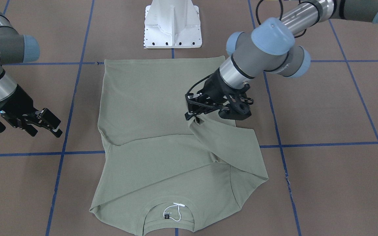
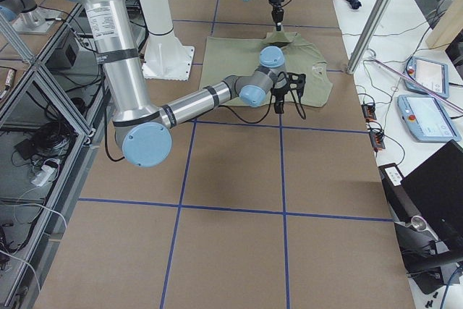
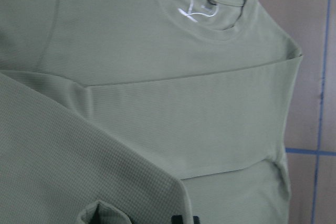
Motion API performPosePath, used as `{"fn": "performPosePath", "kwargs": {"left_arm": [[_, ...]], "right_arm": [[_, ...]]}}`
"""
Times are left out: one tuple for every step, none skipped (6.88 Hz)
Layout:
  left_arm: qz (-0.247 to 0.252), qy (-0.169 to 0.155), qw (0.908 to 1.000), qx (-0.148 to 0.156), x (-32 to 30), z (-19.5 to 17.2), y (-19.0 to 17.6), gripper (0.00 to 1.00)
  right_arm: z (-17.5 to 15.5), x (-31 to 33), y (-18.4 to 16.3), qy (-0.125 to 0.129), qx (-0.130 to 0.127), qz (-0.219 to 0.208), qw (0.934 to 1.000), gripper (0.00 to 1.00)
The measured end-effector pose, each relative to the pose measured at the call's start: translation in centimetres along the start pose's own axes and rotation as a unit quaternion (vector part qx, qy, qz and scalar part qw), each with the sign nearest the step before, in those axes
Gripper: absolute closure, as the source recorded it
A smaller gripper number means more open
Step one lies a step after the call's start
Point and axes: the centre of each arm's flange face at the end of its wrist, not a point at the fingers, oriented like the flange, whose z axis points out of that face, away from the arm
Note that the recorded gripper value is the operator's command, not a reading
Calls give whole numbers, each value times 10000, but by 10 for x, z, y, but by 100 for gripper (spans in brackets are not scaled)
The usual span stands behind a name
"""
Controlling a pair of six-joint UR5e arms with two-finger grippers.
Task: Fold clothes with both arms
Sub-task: 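Fold the held sleeve across the shirt front with the left gripper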
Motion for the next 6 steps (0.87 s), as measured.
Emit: {"fn": "performPosePath", "kwargs": {"left_arm": [[-307, 16, 9994, 150, 48, 34, 8, 100], [-538, -46, 9980, 316, 79, 76, 29, 100], [-624, -90, 9967, 507, 93, 112, 54, 100], [-659, -99, 9948, 767, 97, 146, 71, 100], [-676, -73, 9927, 992, 94, 173, 76, 99], [-675, -52, 9917, 1091, 90, 192, 80, 79]], "right_arm": [[-7, 27, -2, 107, 24, -44, 9999, 0], [-17, 53, -5, 210, 58, -170, 9996, 0], [-23, 73, -6, 296, 84, -274, 9992, 0], [-25, 85, -7, 361, 88, -309, 9988, 0], [-24, 90, -6, 399, 87, -314, 9987, 0], [-24, 92, -6, 411, 90, -316, 9986, 0]]}}
